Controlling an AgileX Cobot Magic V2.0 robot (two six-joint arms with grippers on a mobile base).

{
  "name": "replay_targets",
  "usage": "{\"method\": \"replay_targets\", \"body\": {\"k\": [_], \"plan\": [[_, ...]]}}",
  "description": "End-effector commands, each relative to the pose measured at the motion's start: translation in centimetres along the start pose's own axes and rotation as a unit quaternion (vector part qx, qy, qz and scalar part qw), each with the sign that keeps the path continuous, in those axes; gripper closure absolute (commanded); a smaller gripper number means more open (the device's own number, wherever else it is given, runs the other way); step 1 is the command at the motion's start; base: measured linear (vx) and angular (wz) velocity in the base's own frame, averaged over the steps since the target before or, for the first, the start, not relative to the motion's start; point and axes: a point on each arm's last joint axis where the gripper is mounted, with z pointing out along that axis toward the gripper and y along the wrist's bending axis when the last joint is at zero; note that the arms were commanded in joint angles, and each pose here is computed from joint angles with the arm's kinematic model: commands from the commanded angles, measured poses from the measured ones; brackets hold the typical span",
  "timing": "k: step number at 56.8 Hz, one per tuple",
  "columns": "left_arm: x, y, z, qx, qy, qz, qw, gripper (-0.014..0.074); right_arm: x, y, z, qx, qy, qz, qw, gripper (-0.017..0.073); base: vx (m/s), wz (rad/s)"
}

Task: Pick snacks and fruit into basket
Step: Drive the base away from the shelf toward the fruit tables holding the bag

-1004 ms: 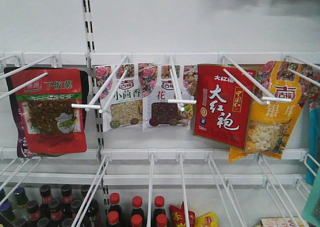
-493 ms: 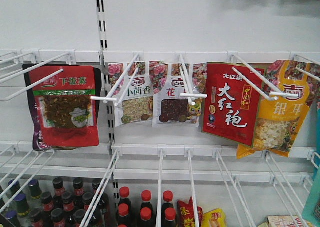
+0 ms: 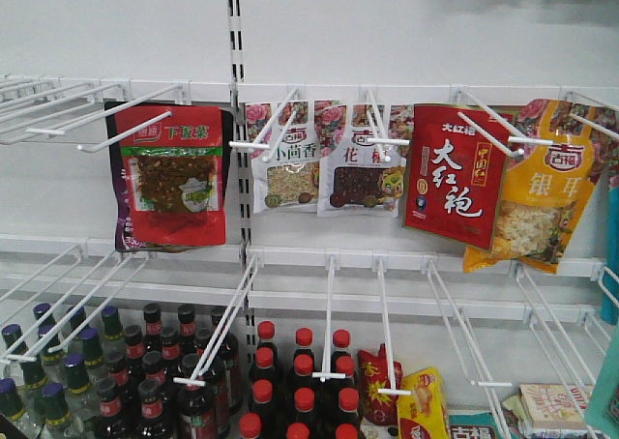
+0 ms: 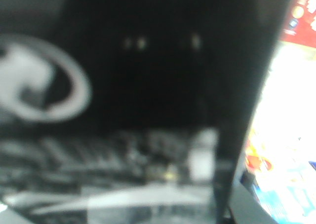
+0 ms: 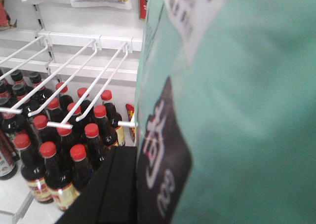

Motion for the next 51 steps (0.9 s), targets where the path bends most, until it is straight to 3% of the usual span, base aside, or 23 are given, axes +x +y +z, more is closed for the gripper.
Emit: {"method": "replay_targets", "body": {"k": [1,51], "plan": [[-1.96,-0.30,-0.46,0.012,-0.066,0.001,0.998,0.0597,-1.76,0.02,-0.43,0.000,-0.060,-0.004,0.998,0.0559,-0.25,0.04],[-1.95,-0.30,-0.45,0.011,-0.066,0.001,0.998,0.0597,-1.76,0.02,-0.43,0.000,-0.060,-0.004,0.998,0.0559,-0.26,-0.02]]}}
